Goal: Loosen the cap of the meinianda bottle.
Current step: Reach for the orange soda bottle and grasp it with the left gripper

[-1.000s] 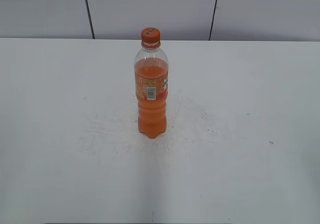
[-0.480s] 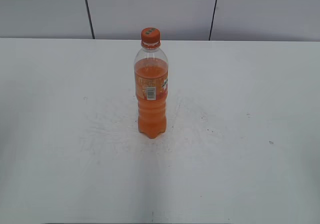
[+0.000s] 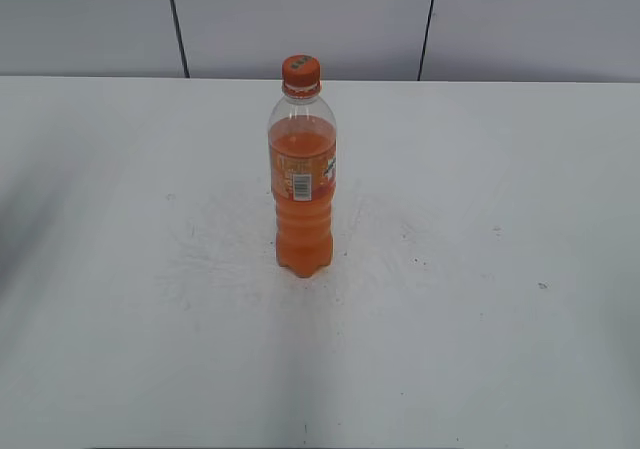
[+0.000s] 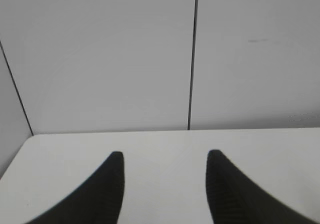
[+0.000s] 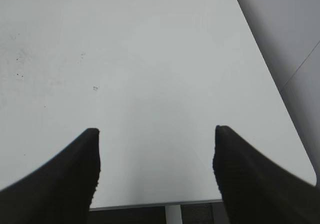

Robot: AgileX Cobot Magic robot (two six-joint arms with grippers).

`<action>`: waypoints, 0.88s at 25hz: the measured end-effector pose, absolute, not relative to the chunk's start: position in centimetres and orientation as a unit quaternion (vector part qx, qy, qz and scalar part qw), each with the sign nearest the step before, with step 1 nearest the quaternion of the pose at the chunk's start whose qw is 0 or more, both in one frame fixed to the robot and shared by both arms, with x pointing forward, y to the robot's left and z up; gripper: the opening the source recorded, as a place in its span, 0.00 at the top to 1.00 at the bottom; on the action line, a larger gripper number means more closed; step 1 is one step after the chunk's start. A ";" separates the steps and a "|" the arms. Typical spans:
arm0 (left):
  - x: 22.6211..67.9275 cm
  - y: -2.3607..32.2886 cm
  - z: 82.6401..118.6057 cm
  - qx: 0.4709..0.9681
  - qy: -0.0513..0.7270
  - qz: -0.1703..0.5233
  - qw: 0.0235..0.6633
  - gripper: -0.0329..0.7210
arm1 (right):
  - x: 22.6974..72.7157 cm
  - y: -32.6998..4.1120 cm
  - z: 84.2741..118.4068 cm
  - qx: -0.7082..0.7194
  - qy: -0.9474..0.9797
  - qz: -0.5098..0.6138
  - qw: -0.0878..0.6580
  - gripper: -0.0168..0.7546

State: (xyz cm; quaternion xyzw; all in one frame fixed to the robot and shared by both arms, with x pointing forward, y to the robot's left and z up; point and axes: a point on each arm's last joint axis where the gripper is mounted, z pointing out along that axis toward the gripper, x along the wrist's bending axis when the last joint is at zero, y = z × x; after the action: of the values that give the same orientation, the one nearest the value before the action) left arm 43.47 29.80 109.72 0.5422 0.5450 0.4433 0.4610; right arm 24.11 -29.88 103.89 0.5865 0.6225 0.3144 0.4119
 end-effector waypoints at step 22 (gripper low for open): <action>51.7 24.6 97.3 0.645 0.374 0.348 0.568 0.51 | 24.1 -29.9 103.9 0.587 0.622 0.314 0.412 0.29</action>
State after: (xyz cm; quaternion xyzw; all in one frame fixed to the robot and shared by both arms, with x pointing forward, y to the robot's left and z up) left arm 51.67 24.62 97.35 0.6453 0.3743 0.3478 0.5679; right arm 24.11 -29.88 103.89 0.5865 0.6225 0.3144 0.4119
